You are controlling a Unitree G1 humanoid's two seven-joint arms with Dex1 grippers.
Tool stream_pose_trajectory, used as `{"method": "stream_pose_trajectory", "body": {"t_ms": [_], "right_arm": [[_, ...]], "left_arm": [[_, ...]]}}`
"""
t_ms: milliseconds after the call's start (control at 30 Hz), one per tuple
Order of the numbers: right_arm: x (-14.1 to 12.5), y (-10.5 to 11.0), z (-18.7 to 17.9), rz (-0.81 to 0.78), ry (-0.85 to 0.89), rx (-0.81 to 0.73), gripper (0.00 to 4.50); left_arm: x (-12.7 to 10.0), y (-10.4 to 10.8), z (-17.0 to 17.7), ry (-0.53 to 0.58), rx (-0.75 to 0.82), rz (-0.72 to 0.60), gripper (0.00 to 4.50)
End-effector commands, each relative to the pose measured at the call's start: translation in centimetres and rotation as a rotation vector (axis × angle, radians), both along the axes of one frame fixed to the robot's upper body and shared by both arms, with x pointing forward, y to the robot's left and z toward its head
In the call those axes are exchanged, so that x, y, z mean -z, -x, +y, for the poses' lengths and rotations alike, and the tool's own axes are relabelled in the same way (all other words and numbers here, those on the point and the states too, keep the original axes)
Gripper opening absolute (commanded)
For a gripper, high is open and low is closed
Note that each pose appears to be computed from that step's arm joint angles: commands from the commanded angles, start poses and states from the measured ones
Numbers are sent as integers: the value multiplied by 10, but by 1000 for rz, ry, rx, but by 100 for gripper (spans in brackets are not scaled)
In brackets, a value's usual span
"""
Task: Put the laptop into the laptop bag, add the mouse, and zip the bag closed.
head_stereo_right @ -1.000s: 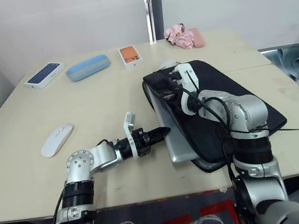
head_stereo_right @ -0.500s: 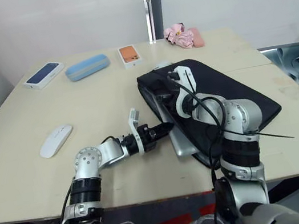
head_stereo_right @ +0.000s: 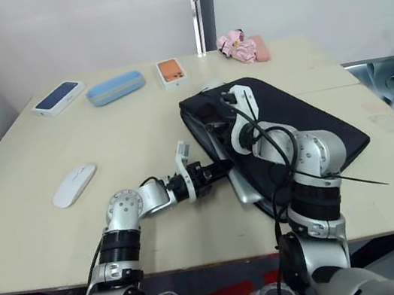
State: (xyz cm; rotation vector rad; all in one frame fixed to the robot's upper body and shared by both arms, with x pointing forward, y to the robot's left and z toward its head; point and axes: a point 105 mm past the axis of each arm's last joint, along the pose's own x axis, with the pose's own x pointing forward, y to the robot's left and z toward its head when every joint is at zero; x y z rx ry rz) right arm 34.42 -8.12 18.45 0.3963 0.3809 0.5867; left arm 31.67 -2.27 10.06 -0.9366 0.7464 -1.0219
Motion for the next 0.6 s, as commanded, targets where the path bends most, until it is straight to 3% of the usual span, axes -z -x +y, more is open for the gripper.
{"method": "stream_pose_trajectory", "body": {"t_ms": [33, 600], "right_arm": [[-29, 6, 22, -95, -52, -80, 0], [-28, 4, 23, -85, -61, -68, 0]], "left_arm": [[-31, 11, -39, 92, 130, -94, 20], [-28, 11, -56, 90, 155, -120, 20]]}}
